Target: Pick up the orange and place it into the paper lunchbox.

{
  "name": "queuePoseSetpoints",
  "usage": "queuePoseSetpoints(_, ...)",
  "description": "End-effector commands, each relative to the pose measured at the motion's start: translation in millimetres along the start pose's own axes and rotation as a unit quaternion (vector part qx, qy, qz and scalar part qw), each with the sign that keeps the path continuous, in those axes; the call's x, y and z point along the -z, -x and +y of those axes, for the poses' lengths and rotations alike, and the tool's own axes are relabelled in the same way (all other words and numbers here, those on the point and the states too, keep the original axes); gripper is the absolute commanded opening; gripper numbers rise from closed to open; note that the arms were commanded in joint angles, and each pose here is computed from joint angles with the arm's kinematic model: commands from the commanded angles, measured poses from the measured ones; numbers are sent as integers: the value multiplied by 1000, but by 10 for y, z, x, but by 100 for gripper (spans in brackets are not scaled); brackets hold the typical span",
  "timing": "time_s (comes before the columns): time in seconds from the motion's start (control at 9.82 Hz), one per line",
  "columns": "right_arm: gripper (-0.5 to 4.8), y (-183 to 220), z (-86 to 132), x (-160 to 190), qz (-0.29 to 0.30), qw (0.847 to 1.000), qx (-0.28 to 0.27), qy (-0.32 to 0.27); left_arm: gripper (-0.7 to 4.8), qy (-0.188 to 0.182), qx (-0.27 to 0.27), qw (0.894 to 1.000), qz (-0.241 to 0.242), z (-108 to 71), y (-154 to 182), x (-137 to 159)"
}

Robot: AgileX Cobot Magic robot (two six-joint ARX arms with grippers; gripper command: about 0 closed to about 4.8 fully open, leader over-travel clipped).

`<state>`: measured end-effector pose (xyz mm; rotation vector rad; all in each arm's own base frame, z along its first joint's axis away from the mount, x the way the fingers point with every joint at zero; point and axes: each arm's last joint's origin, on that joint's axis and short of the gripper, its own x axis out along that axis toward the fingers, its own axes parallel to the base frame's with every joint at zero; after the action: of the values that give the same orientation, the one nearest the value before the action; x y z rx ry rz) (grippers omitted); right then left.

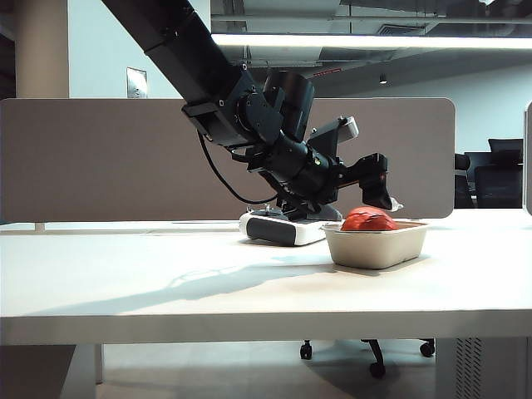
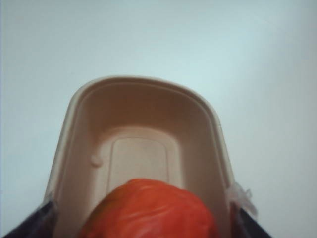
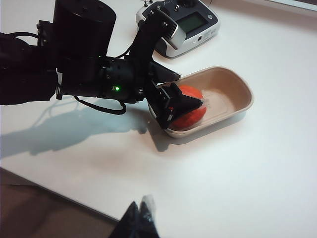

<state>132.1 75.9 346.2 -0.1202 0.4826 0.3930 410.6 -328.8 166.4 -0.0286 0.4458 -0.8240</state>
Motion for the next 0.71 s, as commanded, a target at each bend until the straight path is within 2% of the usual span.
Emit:
queuePoseSetpoints(0.1,-5,16,-5,-21,-8,1000,4,-3,389,-44,2,999,8,-152,407,-474)
queuePoseSetpoints(0.2,-5,16,-5,-20,-8,1000,4,-3,94,-63,0,997,46,-224,660,-630)
queuePoseSetpoints(0.31,-5,2,-3,-17,-5,1000,4,-3,-8,-94,2,988,122,-321,1053,-761)
queuePoseSetpoints(0.41,-5,5,-5,30,19,1000,3,1,-8,-112,25,969,218,-454,1587,-849)
queuePoseSetpoints(0.71,-5,21,-2,47,25,1000,-6,1,-8,-113,37,964,236,-502,1753,-883)
